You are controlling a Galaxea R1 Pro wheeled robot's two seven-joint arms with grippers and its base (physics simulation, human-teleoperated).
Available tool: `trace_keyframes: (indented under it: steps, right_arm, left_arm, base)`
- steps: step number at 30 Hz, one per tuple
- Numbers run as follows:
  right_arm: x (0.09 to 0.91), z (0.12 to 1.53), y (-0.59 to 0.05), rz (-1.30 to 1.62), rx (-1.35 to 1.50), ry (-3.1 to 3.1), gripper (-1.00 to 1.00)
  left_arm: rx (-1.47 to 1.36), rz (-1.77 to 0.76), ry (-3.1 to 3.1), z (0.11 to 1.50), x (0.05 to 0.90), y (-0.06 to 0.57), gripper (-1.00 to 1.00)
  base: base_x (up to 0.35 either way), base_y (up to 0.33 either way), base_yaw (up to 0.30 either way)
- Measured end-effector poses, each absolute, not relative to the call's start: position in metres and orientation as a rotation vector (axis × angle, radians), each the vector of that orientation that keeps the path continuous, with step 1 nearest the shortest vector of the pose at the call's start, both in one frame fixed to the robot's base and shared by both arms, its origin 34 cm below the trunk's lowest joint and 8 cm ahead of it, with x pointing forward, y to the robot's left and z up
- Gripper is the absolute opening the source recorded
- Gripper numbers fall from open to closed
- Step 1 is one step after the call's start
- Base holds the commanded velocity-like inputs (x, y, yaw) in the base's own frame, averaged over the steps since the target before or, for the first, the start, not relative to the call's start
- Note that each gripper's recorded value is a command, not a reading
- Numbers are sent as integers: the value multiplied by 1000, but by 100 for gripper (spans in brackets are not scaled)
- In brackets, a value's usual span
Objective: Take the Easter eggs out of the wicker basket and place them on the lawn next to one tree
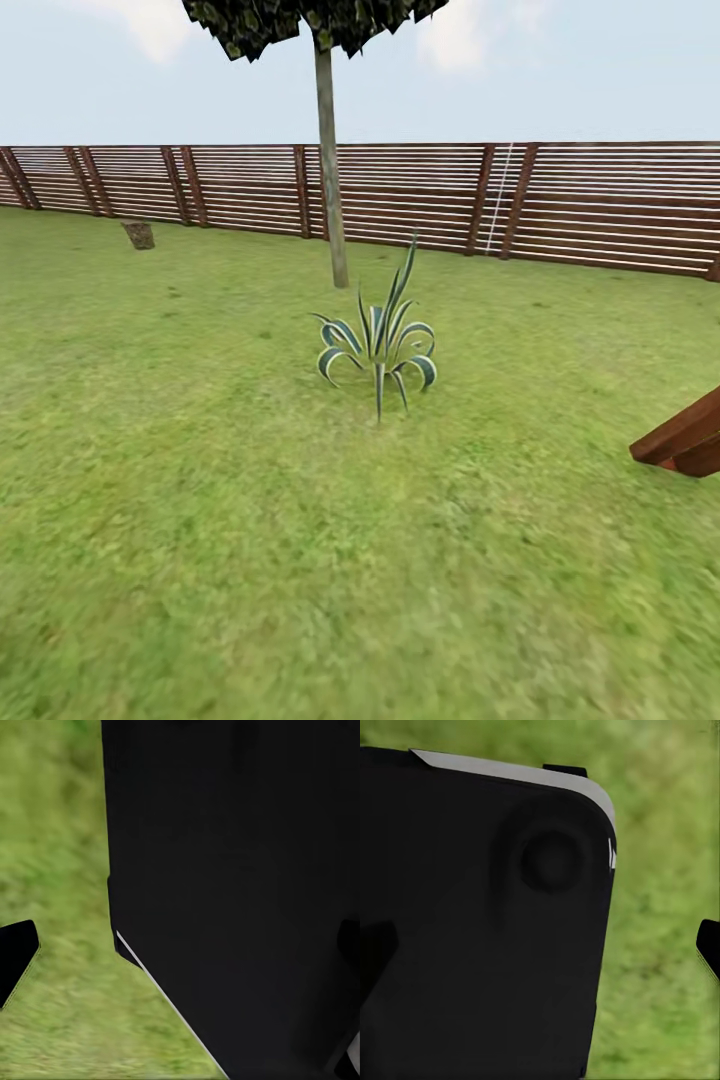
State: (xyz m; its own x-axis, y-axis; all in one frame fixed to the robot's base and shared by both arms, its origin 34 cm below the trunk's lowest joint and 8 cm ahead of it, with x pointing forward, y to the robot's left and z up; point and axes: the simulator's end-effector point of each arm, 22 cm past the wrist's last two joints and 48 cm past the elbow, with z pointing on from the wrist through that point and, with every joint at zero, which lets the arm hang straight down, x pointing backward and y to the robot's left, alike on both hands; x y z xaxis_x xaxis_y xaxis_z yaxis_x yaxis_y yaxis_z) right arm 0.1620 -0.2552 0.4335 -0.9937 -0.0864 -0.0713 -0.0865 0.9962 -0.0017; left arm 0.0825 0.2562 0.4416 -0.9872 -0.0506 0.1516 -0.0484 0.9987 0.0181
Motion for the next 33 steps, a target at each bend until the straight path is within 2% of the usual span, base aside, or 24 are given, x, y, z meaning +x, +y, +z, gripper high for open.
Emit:
trace_keyframes:
  steps: [14,33]
  right_arm:
    - [162,433,-255,2,-133,3067,100]
    - [162,433,-255,2,-133,3067,100]
  left_arm:
    - [75,-22,-2988,442,82,256,100]
    - [74,-22,-2988,442,82,256,100]
  base:
    - [330,80,99]
    - [330,80,154]
